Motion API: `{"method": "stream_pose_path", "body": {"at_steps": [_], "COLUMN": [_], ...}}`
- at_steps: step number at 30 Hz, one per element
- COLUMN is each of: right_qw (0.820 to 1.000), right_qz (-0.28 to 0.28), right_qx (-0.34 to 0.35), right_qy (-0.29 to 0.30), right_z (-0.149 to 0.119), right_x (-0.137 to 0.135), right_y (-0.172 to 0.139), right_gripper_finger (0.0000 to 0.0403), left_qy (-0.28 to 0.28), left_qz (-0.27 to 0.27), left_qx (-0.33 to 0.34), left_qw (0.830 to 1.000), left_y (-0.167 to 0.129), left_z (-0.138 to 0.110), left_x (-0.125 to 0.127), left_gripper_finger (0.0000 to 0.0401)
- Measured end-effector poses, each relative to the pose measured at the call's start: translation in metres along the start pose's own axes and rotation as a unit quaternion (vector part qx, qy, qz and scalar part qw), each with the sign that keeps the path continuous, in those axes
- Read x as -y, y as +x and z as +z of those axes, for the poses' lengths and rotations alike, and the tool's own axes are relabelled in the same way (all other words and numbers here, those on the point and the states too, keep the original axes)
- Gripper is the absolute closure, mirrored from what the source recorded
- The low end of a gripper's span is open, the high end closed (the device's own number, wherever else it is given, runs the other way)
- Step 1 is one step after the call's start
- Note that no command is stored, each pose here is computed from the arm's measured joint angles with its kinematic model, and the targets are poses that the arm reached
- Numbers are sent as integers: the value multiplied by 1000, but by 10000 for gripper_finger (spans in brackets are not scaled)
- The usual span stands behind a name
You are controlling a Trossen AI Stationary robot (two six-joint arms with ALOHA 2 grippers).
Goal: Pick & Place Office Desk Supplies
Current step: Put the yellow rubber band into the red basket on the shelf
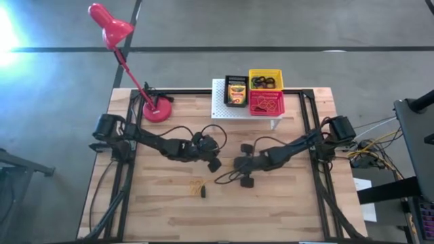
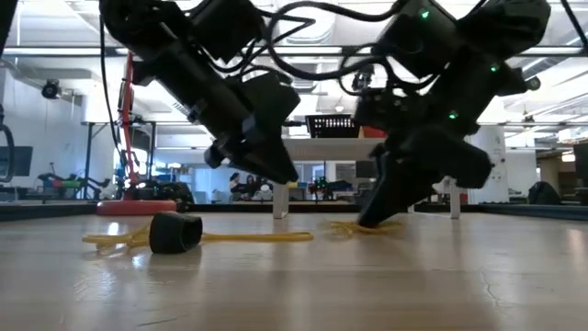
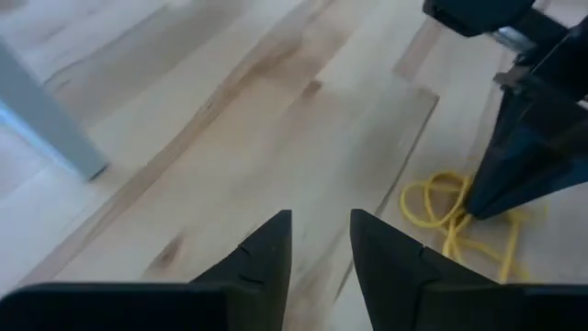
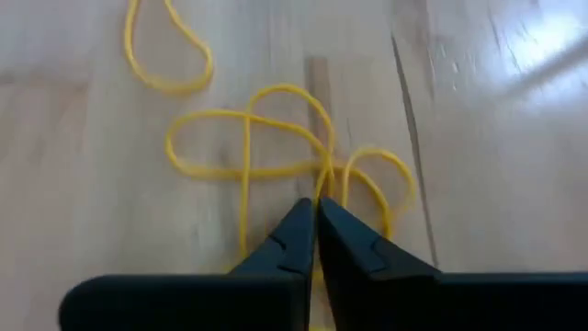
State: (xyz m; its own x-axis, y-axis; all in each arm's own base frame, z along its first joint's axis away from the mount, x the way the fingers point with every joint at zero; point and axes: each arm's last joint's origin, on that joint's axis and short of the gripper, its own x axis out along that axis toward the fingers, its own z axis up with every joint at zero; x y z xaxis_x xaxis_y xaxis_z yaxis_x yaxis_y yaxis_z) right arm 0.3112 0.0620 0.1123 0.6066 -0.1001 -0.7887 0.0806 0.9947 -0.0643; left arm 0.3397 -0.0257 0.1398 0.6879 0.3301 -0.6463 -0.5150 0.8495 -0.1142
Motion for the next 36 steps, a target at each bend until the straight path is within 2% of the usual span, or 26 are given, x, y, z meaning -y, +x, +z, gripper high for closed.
{"method": "stream_pose_path", "body": {"at_steps": [3, 6, 13, 17, 21, 27, 32, 36], "right_qw": [1000, 999, 992, 986, 971, 927, 889, 868], "right_qz": [1, 3, 15, 5, -56, -190, -300, -370], "right_qx": [8, 35, 126, 167, 231, 321, 346, 331], "right_qy": [3, 8, 7, -11, -33, -33, -1, 9], "right_z": [2, 10, 32, 35, 40, 56, 69, 75], "right_x": [1, 3, 15, 25, 40, 72, 105, 132], "right_y": [-3, -21, -88, -129, -170, -235, -278, -292], "right_gripper_finger": [393, 394, 394, 394, 394, 394, 394, 394], "left_qy": [-2, -3, -1, -3, -11, -11, -9, 0], "left_qz": [-4, -5, -7, 0, -4, -3, 3, 5], "left_qx": [7, 8, 10, 13, 17, 18, 21, 22], "left_qw": [1000, 1000, 1000, 1000, 1000, 1000, 1000, 1000], "left_y": [-1, -3, -3, -2, -2, -2, -2, -2], "left_z": [1, 1, -2, -3, -3, -4, -3, -3], "left_x": [0, 0, 1, 1, 2, 2, 2, 2], "left_gripper_finger": [283, 283, 283, 283, 283, 283, 283, 283]}}
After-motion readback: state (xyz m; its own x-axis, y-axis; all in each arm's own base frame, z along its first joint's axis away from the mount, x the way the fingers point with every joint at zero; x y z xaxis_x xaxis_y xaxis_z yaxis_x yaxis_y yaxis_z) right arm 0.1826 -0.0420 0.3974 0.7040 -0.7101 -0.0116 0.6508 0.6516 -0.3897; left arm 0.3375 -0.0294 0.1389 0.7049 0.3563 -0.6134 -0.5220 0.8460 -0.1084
